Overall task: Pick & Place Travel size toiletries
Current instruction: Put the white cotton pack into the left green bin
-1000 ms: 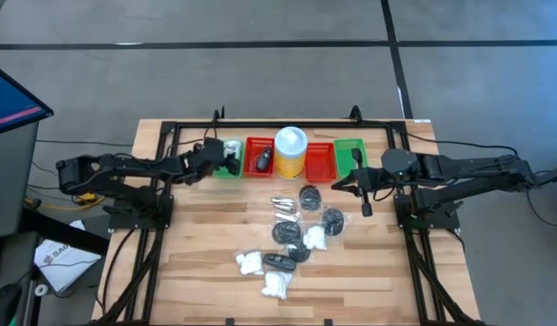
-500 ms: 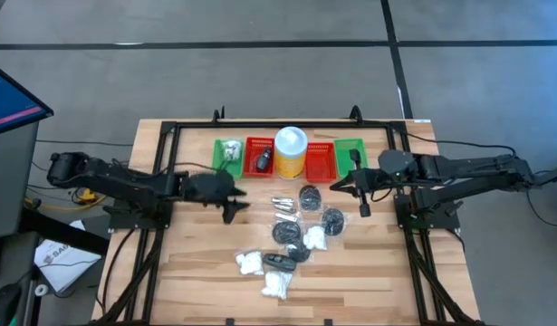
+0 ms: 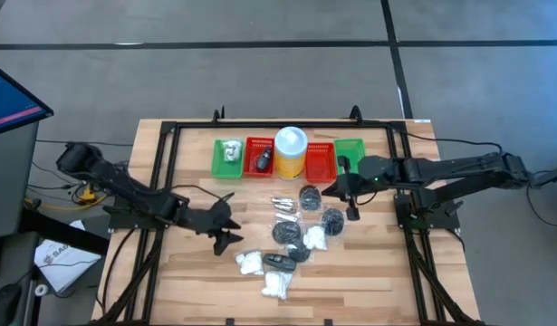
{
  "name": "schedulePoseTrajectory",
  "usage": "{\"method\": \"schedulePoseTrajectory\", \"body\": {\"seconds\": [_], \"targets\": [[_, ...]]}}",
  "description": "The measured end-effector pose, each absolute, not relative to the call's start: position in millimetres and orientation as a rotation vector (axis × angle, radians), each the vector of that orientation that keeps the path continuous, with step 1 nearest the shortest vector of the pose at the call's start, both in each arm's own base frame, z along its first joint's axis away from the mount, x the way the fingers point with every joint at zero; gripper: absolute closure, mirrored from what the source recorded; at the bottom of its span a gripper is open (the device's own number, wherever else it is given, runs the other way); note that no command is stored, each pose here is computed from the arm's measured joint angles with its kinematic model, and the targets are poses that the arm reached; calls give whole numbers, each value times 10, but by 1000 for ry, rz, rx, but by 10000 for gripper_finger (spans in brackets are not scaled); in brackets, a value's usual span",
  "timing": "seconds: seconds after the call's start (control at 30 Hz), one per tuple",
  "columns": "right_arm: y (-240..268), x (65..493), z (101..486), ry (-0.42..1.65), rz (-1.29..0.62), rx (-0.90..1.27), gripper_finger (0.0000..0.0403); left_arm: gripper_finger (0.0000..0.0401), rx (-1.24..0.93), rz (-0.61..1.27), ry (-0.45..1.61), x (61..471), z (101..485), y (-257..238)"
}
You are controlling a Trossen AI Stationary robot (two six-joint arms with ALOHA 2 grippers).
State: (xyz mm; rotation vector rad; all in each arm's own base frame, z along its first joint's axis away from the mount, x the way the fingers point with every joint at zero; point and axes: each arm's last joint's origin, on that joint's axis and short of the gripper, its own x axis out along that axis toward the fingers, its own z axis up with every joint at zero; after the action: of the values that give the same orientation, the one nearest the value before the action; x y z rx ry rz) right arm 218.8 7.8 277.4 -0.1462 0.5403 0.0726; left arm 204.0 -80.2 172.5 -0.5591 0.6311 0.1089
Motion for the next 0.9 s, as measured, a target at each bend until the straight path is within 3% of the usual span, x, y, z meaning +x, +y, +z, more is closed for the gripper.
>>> {"method": "schedulePoseTrajectory", "body": {"seconds": [0.53,0.9], "targets": [[16,1880,2945,510,2,7,403,183,-662,107,691,2090,1441,-1120],[87,1798,2811,673,33,30,403,183,-686,169,747,2101,1266,-1156]]}}
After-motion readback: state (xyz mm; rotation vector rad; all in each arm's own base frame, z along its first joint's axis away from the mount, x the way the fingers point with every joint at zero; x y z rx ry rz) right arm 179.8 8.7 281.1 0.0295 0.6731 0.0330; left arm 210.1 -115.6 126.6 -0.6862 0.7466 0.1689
